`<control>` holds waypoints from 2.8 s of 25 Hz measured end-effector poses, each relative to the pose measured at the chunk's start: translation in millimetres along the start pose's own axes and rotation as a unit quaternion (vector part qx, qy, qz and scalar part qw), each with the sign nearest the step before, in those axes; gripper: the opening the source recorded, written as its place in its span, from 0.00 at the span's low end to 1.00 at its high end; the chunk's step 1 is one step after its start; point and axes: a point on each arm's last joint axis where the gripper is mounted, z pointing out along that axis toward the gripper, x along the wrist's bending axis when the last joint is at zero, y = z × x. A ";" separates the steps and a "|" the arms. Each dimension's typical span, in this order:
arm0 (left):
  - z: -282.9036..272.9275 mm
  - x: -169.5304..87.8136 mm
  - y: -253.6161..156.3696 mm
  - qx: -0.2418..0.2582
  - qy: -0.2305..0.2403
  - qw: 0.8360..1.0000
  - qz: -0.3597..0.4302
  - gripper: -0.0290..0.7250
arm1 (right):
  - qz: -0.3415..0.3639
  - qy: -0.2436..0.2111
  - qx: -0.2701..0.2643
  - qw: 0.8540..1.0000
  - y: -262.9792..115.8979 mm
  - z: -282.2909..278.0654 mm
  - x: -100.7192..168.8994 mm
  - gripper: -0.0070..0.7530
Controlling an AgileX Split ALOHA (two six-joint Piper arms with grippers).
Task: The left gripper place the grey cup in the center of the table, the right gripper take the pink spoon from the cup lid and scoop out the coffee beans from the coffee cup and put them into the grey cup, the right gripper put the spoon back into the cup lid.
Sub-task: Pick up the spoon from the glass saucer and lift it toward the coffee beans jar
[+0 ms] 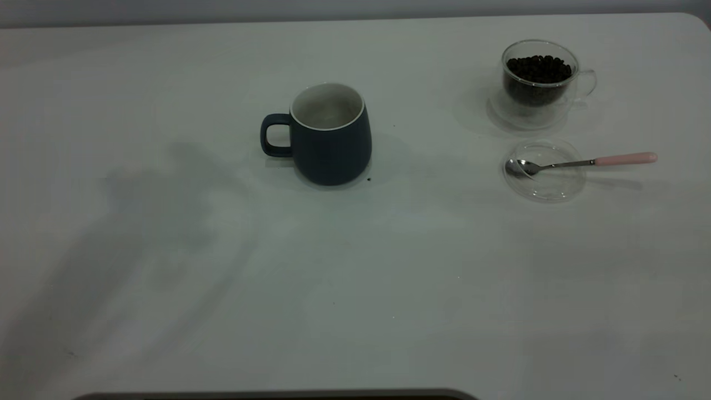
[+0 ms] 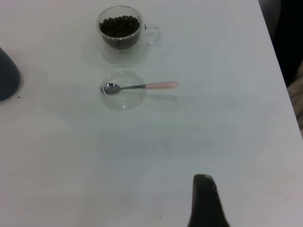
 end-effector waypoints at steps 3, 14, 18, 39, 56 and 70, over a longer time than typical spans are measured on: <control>-33.2 -5.3 -26.7 -0.028 0.006 0.999 -0.036 0.79 | 0.000 0.000 0.000 1.000 0.0 0.0 0.0 0.71; -26.6 -47.5 -186.0 0.031 -0.004 0.992 -0.120 0.79 | 0.000 0.000 0.000 1.000 0.0 0.0 0.0 0.71; -8.9 -64.0 -244.3 0.039 -0.006 0.989 -0.141 0.79 | 0.000 0.000 0.000 1.000 0.0 0.0 0.0 0.71; -13.5 -82.6 -324.5 -0.137 0.038 0.970 -0.196 0.79 | 0.000 0.000 0.000 1.000 0.0 0.0 0.0 0.71; -23.2 -94.0 -345.5 -0.197 0.128 0.925 -0.298 0.79 | 0.000 0.000 0.000 1.000 0.0 0.0 0.0 0.71; -23.1 -94.1 -345.6 -0.196 0.128 0.925 -0.298 0.79 | 0.003 0.006 0.000 1.000 0.0 0.0 1.2 0.71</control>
